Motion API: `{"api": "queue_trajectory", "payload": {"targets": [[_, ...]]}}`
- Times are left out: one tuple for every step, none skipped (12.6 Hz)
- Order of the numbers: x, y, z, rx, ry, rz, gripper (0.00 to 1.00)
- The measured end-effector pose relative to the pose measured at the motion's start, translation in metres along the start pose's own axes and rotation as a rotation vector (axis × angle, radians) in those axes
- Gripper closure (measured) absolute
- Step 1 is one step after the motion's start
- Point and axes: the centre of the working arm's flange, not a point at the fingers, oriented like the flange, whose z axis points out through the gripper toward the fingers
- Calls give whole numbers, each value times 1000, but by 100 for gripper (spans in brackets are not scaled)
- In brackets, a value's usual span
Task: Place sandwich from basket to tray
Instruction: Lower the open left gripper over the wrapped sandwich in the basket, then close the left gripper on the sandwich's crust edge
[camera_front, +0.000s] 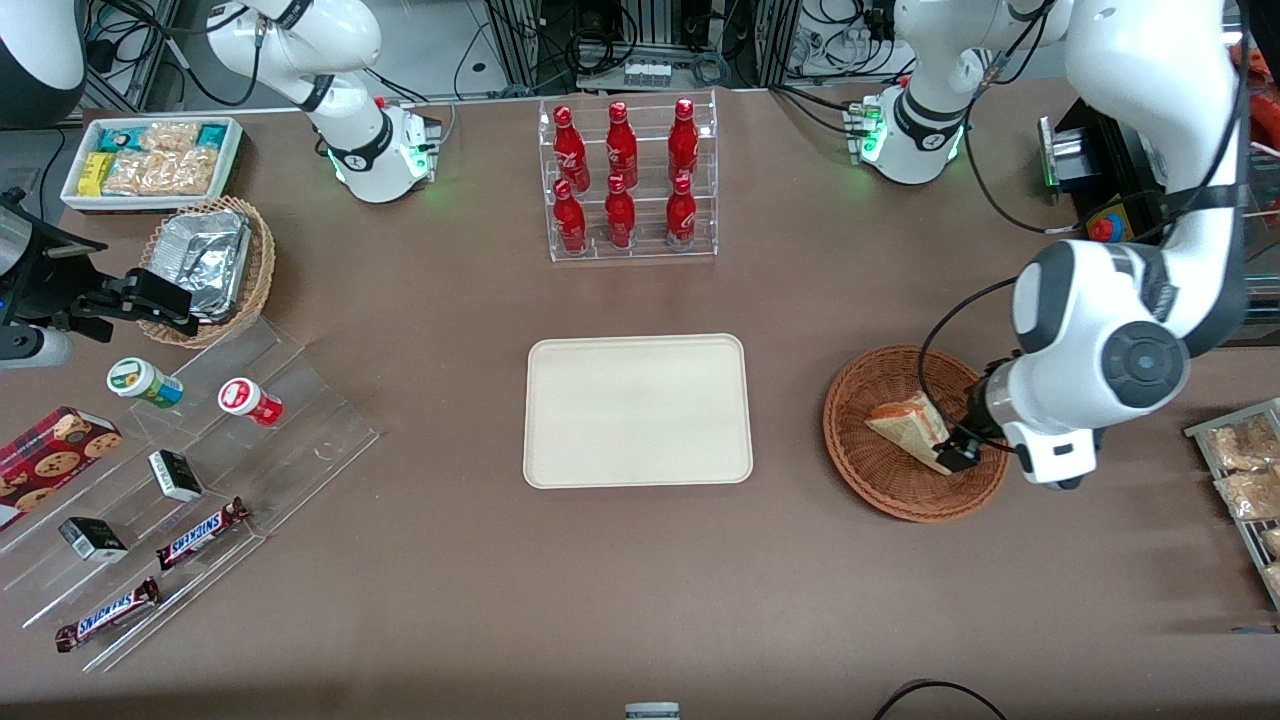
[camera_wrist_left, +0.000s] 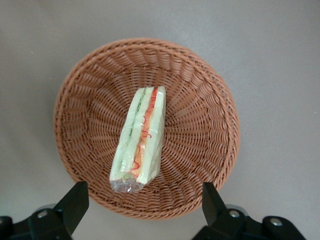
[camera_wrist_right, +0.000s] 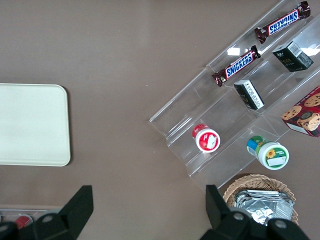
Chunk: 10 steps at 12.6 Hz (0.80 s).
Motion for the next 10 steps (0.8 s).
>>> {"api": "queue_trajectory", "payload": {"targets": [[0,-2,13,-4,2,-4,0],[0,-5,22,-8,5,-7,0],[0,-8,30,-9,14,-5,0],[0,-12,39,-15,26,-1,0],[-2,-16,47,-26,36,2,0],[-3,-21,55,-33,40,3,0],[-5,-24,62,-34,41,3,0],[-6,-27,67,-40,43,1,0],[-8,-30,71,-60,52,-2,0],[-9,-34,77,-81,61,-3,0]]}}
